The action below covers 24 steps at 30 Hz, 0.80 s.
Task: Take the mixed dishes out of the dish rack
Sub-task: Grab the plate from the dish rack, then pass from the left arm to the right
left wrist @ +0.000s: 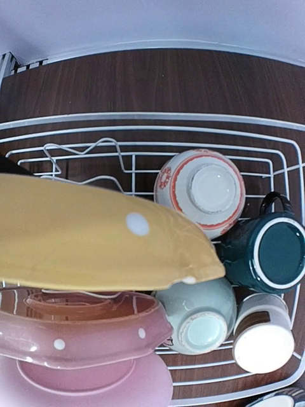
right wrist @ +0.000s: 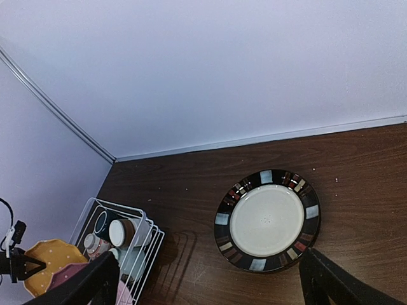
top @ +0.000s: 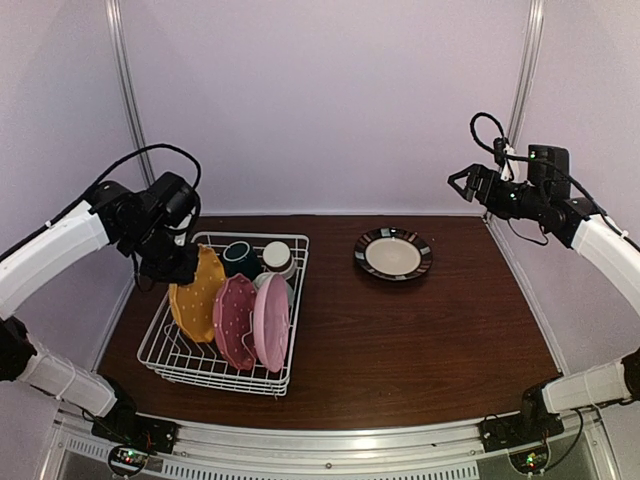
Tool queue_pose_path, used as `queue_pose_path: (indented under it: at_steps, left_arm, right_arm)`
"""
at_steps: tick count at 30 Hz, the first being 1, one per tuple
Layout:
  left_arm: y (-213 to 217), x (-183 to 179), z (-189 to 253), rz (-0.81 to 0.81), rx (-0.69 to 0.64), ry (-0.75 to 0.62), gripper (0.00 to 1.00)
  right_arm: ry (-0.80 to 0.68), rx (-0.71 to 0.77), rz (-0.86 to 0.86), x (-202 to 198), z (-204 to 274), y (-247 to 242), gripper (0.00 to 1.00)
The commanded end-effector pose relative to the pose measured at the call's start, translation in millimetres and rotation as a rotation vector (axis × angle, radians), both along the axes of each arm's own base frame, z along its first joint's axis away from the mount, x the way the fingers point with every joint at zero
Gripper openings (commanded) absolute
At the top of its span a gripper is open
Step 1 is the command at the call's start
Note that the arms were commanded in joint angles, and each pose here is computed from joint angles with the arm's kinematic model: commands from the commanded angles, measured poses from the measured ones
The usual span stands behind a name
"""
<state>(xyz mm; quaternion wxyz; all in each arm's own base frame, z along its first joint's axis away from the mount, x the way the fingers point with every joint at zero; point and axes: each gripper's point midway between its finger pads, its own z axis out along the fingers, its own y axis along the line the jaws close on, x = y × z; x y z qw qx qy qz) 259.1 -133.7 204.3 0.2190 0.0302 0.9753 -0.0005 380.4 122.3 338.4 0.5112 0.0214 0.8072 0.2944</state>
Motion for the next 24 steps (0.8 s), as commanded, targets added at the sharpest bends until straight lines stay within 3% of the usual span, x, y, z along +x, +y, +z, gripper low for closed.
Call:
queue_pose_path:
  at_steps: [1,6,14,17,18,24]
  left_arm:
    - [13,12,36,0.021,0.051,-0.107,0.00]
    - [22,16,64,0.036,0.084,-0.164,0.00]
    - [9,30,127,-0.004,-0.005,-0.305,0.00]
    - [-1,38,160,-0.037,-0.071,-0.400,0.00]
    - [-16,42,183,-0.089,-0.152,-0.464,0.00]
    - [-60,41,223,-0.245,-0.379,-0.562,0.00]
  right_arm:
    - [-0.011,0.008,0.002,2,3,3,1.00]
    - [-0.018,0.013,0.013,2,5,4,1.00]
    - [-0.057,0.029,0.093,-5,14,17,1.00]
    - [-0.072,0.039,0.139,-10,19,27,1.00]
    - [-0.079,0.057,0.181,-14,21,37,1.00]
    - [-0.086,0.085,0.312,-31,22,81,1.00]
